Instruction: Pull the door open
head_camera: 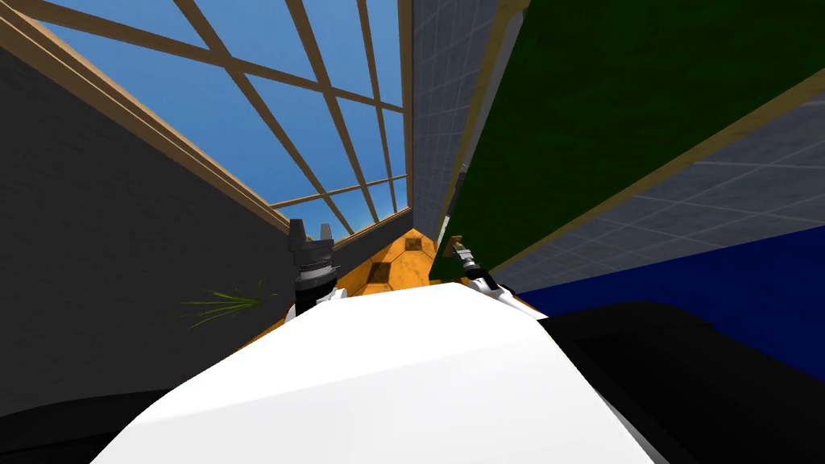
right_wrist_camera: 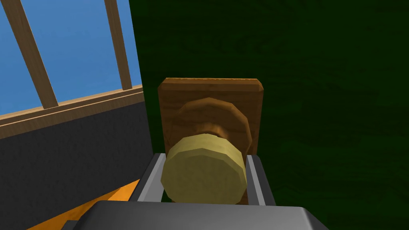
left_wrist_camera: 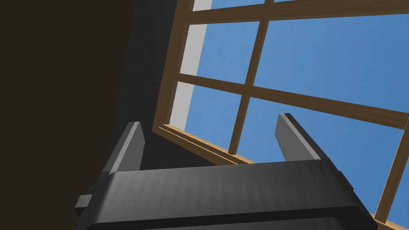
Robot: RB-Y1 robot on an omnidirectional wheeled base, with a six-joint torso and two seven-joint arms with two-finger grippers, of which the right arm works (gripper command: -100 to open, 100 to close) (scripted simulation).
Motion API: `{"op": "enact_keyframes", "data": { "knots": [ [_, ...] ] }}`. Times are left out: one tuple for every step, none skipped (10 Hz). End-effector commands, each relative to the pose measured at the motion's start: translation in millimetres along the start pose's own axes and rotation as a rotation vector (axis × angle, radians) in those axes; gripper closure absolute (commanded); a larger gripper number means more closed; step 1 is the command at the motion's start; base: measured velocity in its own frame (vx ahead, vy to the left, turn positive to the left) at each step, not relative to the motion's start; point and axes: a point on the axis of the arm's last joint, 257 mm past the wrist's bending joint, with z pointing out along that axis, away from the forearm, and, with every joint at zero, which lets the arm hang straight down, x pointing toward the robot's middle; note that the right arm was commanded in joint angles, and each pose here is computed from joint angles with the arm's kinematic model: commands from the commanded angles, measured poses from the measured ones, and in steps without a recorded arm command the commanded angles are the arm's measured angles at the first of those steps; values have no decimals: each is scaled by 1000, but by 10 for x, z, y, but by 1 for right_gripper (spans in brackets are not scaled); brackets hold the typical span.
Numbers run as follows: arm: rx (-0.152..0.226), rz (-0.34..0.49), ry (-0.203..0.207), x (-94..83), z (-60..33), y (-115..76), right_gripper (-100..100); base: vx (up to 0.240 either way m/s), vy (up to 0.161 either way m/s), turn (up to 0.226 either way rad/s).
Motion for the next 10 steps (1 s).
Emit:
{"op": "enact_keyframes", "data": {
  "knots": [
    [14, 2, 3, 6, -33, -19, 100, -197, -75, 135],
    [21, 2, 5, 12, -50, -21, 100, -206, -56, 141],
    [29, 2, 6, 18, -67, -24, 100, -222, -93, 117],
    [35, 2, 8, 24, -83, -27, 100, -226, -96, 138],
    [44, 3, 9, 31, -102, -30, 100, -224, -84, 139],
    [49, 3, 10, 35, -115, -32, 100, -198, -82, 121],
    [46, 2, -1, -8, -122, -40, 100, -82, -34, 36],
    [57, 3, -5, -26, -156, -50, 100, -131, -41, 110],
    [59, 3, -4, -23, -160, -50, 100, -188, -63, 135],
    [64, 3, -2, -17, -170, -48, 100, -191, -54, 136]
  ]
}}
